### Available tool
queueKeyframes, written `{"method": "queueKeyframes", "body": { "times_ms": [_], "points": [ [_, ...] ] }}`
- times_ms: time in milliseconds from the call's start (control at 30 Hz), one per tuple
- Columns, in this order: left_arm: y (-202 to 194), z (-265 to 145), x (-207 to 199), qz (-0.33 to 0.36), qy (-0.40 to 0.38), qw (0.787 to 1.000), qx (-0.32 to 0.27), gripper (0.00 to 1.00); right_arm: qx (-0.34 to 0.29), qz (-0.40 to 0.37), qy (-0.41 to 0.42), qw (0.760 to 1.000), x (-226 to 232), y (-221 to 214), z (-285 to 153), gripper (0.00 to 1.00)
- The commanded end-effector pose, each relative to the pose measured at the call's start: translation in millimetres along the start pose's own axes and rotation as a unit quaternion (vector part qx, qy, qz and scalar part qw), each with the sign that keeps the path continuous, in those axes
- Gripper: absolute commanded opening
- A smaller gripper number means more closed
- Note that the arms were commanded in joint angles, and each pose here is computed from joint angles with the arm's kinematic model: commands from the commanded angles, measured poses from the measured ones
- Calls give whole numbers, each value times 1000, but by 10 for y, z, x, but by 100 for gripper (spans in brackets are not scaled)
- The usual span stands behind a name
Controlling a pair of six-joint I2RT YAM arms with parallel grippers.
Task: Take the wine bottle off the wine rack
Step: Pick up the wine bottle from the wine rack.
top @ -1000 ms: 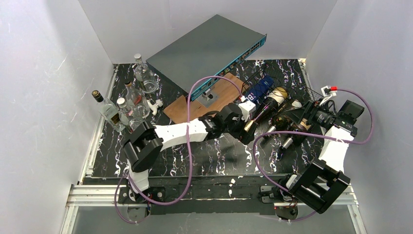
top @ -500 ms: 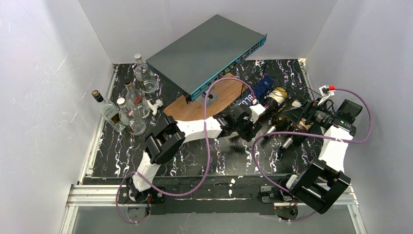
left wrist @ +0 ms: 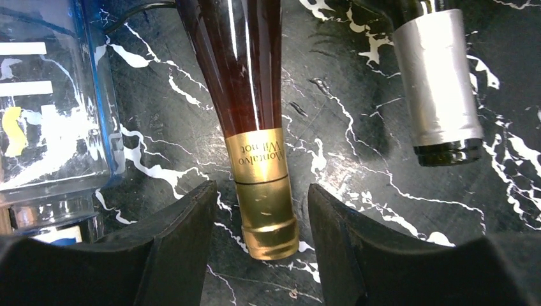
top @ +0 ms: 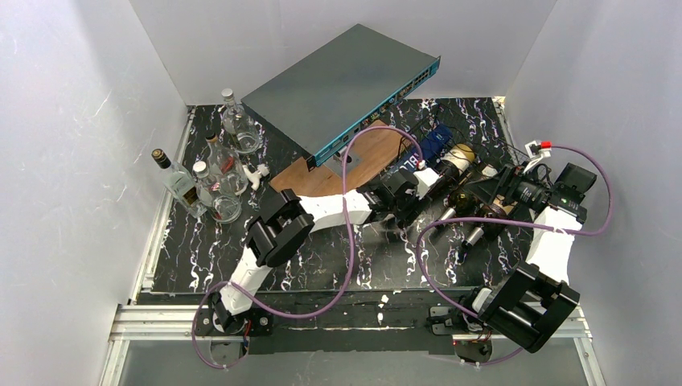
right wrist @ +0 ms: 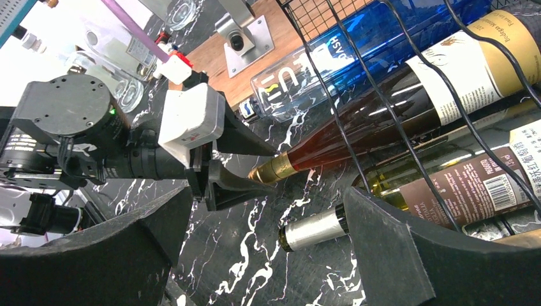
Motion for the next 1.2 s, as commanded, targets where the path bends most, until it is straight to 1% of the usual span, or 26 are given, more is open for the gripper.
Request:
{"method": "queueKeyframes", "body": {
  "times_ms": [0, 233, 333, 567, 767, 833, 867, 900, 933, 1000, 1033, 1100, 1167],
  "points": [
    [122, 27, 110, 5, 22, 1000, -10, 53, 2, -11, 4, 1000, 1, -1, 10, 98],
    [111, 104, 142, 3, 33, 999, -7, 51, 3, -11, 4, 1000, -2, -6, 15, 98],
    [120, 110, 149, 3, 35, 999, -7, 48, 3, -11, 3, 1000, -2, -6, 13, 98],
    [62, 93, 127, 1, 30, 1000, 0, 36, 4, -13, 3, 1000, 1, -8, 18, 98],
    [47, 32, 120, 0, 29, 1000, 0, 18, 5, -14, 3, 1000, 2, -8, 19, 98],
    [48, 21, 118, 0, 28, 1000, -1, 15, 4, -14, 2, 1000, -2, -8, 18, 98],
    [44, 20, 119, -1, 28, 1000, -1, 15, 4, -14, 2, 1000, -2, -8, 17, 98],
    [45, 21, 118, -2, 28, 1000, -1, 18, 5, -14, 2, 1000, -1, -13, 20, 98],
    [41, 24, 126, -4, 32, 999, 0, 25, 5, -14, 2, 1000, -1, -9, 18, 98],
    [30, 33, 140, -8, 39, 999, 2, 43, 4, -15, 1, 1000, -4, -7, 17, 99],
    [25, 43, 143, -10, 40, 999, 2, 48, 4, -13, 1, 1000, -2, -9, 17, 98],
    [22, 63, 139, -11, 40, 999, 4, 53, 5, -14, 1, 1000, -1, -10, 17, 98],
    [22, 81, 130, -12, 37, 999, 3, 55, 5, -14, 2, 1000, -1, -9, 17, 98]
  ]
}}
Point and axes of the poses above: each gripper's point midway between its finger pads, its own z axis out along the fingers, its own x axis along the line the jaws close on, y = z × x, the point moved 3 cm from there along -z, back along the fingers, and after that the axes turned 13 degrees about z, right-handed, at the moved point
